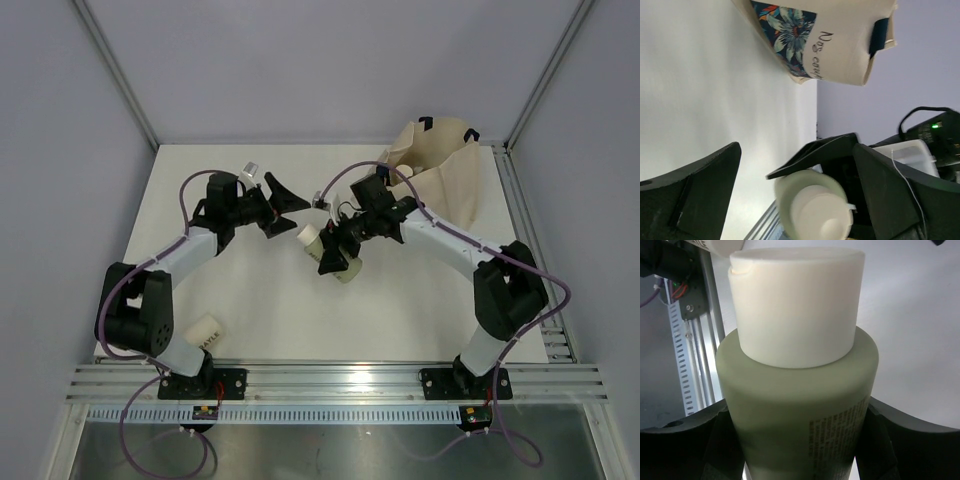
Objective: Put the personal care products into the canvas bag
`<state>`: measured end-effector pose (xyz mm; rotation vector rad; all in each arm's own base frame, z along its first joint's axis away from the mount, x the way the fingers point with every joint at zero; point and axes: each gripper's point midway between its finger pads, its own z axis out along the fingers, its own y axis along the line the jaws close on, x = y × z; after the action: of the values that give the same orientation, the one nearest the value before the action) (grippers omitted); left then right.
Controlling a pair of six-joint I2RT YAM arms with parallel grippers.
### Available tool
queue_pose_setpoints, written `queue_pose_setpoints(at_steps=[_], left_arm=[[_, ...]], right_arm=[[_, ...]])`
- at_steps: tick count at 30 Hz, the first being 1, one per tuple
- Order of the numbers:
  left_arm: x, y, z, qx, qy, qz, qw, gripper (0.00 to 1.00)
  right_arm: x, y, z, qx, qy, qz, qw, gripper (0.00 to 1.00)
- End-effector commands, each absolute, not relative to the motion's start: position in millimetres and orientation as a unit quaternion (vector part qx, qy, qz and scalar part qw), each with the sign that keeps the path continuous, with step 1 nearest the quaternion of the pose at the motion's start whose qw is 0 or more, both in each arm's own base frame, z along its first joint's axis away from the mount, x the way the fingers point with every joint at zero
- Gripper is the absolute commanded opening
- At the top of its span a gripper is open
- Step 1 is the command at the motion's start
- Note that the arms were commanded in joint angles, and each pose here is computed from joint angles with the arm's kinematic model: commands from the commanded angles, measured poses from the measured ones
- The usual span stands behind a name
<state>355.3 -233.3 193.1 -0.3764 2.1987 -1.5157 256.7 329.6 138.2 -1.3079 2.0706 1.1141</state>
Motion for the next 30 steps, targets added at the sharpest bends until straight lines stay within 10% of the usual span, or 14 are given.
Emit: queue_pose_setpoints(at_steps=[1, 18, 30], left_arm=[[357, -223, 202, -0.108, 0.814, -0.506, 0.265, 0.99], [344, -180, 258, -0.040, 0.833, -0.381, 0.399, 0.99], [311, -107, 290, -0.028, 0.810, -0.231, 0.539, 0.99]], right_arm=[[263, 327, 210, -0.474, 0.699, 0.449, 0.291, 0.00], [393, 237, 358, -0.365, 0.706, 0.383, 0.470, 0.00], [535, 103, 321, -0.211, 0.786, 0.097, 0.572, 0.00]])
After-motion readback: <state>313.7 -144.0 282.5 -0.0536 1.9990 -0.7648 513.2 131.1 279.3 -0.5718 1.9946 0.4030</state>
